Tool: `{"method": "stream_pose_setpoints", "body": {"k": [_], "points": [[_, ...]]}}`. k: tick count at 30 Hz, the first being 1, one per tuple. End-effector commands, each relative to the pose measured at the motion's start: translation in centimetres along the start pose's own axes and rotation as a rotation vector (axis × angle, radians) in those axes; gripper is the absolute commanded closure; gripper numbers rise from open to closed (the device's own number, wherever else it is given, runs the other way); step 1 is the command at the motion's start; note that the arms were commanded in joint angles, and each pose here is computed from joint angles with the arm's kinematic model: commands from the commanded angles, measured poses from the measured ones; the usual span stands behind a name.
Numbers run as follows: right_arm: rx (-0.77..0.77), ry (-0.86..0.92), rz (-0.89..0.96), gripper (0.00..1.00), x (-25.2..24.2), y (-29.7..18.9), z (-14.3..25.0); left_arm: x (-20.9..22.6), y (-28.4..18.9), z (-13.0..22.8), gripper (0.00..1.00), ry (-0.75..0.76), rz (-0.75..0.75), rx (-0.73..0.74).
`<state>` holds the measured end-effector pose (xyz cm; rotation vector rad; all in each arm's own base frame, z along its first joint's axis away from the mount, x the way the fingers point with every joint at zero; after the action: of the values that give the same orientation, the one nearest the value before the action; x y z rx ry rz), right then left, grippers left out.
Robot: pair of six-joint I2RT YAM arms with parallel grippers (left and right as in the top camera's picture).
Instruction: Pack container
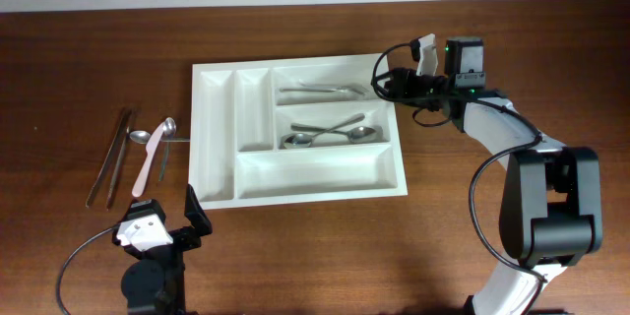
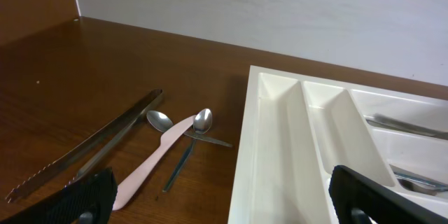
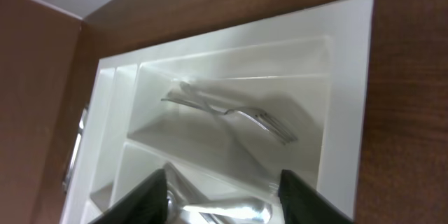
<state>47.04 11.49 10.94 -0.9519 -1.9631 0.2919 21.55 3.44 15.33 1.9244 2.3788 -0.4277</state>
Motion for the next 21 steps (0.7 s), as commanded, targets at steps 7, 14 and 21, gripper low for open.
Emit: {"method": "stream_pose_setpoints", "body": {"k": [7, 14, 21], "points": [[-0.017, -0.025, -0.008, 0.47, 0.6, 0.0, -1.2, 0.0, 0.0, 0.1, 0.01, 0.018, 0.005, -0.003], [0.005, -0.016, 0.198, 0.45, -3.8, -4.1, -3.4, 0.0, 0.0, 0.1, 0.01, 0.018, 0.005, -0.003], [0.075, -0.011, 0.640, 0.29, -11.4, -13.0, -4.9, 0.0, 0.0, 0.1, 0.01, 0.018, 0.005, -0.003]]}}
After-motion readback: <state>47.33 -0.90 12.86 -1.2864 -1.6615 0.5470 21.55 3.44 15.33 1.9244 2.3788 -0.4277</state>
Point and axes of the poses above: each gripper's point midway between its finger pads, its own y axis out along the fingers, its own x axis along the line the jaws close on, z = x × y, the point moved 2 cm from there along -y, back along the fingers, and after that the axes turned 5 degrees about -y, right-handed, at the moved point
